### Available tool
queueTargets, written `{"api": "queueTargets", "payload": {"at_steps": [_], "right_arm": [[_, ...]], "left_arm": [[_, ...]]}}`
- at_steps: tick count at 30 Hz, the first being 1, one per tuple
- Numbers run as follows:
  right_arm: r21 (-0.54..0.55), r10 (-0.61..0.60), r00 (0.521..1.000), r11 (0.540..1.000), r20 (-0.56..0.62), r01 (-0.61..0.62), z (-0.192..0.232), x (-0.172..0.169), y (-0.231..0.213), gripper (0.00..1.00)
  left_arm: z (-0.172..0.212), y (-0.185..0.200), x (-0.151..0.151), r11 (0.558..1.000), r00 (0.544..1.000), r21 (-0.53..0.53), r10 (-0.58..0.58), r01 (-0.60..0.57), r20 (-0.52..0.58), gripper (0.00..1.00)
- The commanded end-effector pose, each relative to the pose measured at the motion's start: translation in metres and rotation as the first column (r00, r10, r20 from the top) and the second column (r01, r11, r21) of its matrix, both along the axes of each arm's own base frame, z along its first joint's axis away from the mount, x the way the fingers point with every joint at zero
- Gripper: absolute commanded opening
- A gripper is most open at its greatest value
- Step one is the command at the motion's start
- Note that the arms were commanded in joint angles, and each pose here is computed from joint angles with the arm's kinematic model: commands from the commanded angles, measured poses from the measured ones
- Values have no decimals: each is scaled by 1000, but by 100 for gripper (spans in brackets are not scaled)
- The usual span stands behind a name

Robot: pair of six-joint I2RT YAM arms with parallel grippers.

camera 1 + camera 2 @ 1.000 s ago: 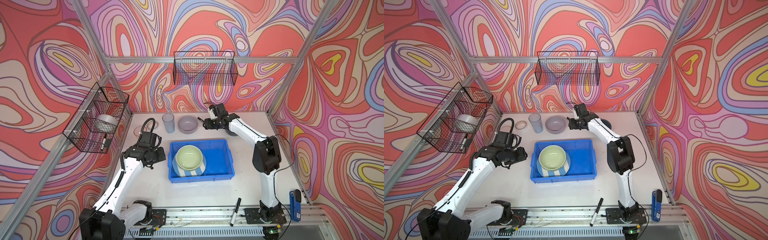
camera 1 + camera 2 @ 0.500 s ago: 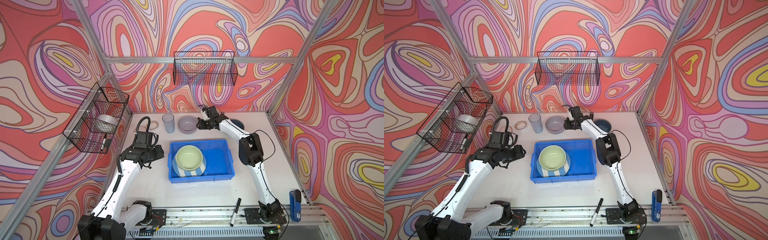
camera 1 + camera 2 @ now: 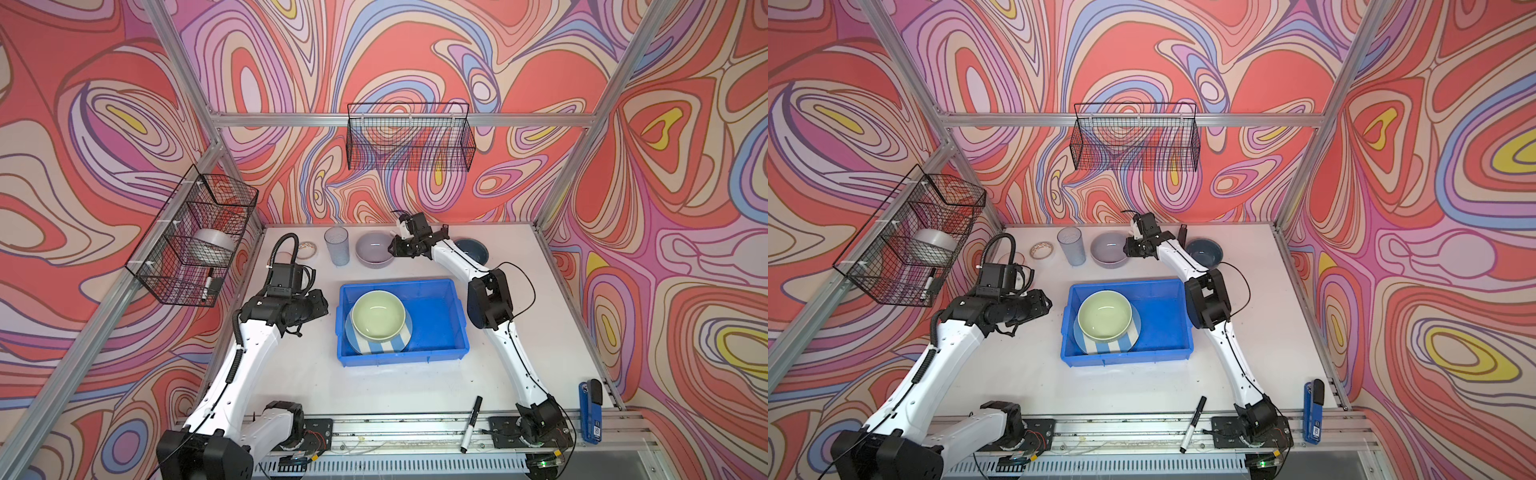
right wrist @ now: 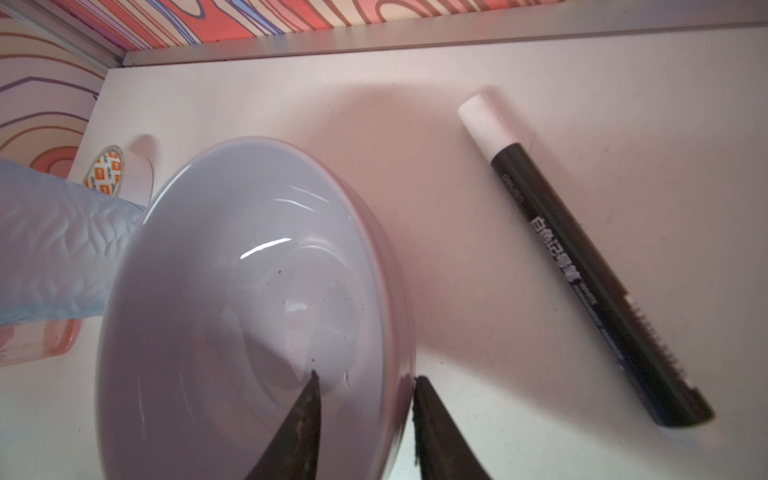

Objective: Place the mixed dishes into the plastic bin
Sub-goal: 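Withdraw the left gripper beside the bin while the right gripper reaches to the lavender bowl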

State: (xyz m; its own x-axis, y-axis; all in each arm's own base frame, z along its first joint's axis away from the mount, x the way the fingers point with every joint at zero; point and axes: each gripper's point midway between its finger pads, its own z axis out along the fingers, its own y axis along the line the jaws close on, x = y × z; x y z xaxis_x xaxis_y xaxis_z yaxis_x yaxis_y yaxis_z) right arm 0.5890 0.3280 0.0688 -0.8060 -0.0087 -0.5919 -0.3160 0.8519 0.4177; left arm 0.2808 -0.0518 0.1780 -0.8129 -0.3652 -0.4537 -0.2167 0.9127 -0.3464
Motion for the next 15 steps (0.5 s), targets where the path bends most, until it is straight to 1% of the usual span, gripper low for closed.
{"api": "queueTargets", "payload": {"at_steps": [1,4,7,11,13,15], "right_arm": [[-47,-10,997,999,-82,6,-28,-11,-7,29],[-60,-4,995,998,-95,-1,-29,-16,-9,21],[-73,-6,995,997,-102,-1,-28,-20,-13,15],[-68,-3,996,998,-90,-3,-15,-23,-15,3],[-58,-1,997,998,-79,-3,-6,-24,-15,0],[-39,1,998,999,-61,-3,10,-25,-13,0]], "left_arm": [[-1,1,0,1000,1000,-8,-1,1,7,55],[-2,2,0,1000,1000,-13,1,-1,7,55],[-2,2,1,1000,1000,-17,3,-3,6,55],[-2,2,1,1000,1000,-23,2,-2,5,55],[-3,2,1,1000,1000,-22,2,-2,2,55],[-3,1,1,1000,1000,-24,-2,2,3,55]]}}
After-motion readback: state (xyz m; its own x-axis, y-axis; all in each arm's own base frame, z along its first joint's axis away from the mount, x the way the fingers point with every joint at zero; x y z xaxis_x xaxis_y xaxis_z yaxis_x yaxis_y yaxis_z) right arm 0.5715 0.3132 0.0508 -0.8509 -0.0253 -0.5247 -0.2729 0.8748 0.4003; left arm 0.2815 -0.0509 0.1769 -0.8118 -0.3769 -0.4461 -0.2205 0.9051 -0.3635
